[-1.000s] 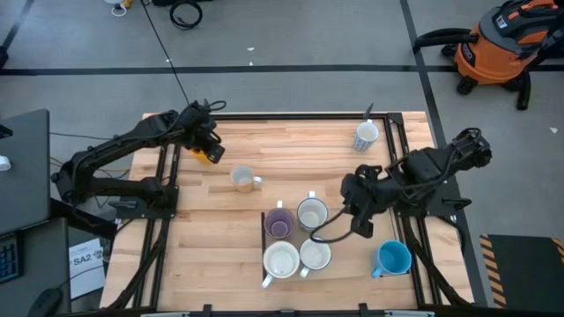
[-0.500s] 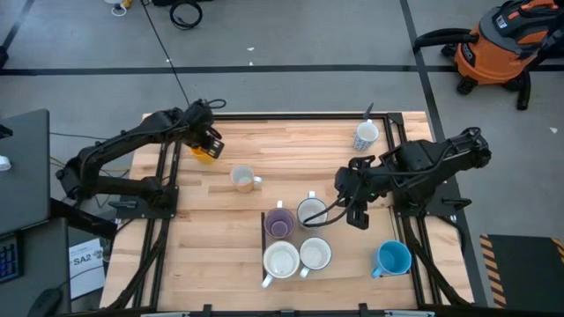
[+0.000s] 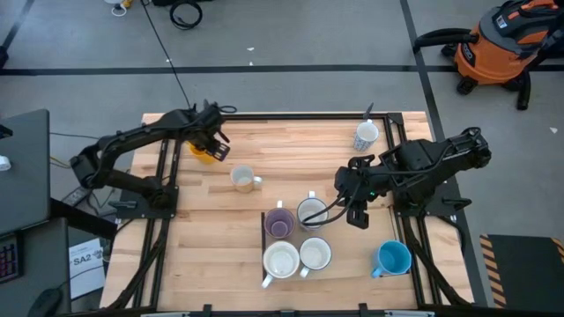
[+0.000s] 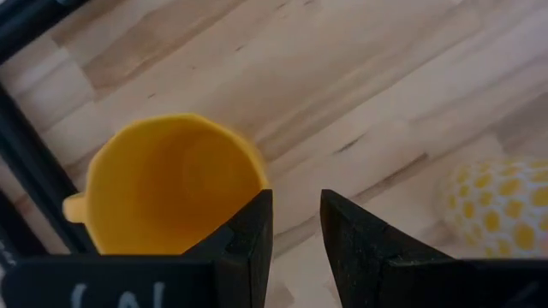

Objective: Place coffee mugs
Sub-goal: Put the yellow mug on the shelf

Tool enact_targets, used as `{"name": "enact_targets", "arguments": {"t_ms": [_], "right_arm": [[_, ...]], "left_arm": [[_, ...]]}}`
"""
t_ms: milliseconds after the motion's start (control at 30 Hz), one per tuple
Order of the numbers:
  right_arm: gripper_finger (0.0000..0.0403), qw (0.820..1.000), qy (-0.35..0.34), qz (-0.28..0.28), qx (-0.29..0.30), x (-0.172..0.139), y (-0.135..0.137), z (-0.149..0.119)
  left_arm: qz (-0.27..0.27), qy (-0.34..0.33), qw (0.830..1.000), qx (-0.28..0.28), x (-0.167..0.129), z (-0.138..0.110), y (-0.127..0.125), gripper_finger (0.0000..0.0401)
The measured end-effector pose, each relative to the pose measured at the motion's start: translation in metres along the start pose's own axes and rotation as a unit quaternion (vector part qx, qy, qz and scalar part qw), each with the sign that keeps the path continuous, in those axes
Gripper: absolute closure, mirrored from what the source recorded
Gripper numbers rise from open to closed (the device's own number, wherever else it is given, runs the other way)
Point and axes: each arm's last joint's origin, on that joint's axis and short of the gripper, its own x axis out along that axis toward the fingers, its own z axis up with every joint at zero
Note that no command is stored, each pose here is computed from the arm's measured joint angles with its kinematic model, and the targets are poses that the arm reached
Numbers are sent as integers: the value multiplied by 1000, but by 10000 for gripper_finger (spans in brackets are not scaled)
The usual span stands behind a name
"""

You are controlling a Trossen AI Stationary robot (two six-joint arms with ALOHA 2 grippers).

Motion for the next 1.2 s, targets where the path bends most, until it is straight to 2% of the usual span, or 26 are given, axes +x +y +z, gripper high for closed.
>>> {"name": "enact_targets", "arguments": {"t_ms": [133,433,967,1067,1200], "right_arm": [[289,1000,0,0,0,0,0,0],[289,1000,0,0,0,0,0,0],[289,1000,1,0,-4,0,0,0],[289,1000,1,0,-8,0,0,0],[289,1000,1,0,-22,0,0,0]], "left_arm": [[24,4,1000,2,6,2,0,294],[45,10,999,-10,12,4,0,294],[60,63,996,16,43,9,-8,296],[61,66,996,27,44,9,-8,315],[60,69,995,44,44,8,-8,364]]}}
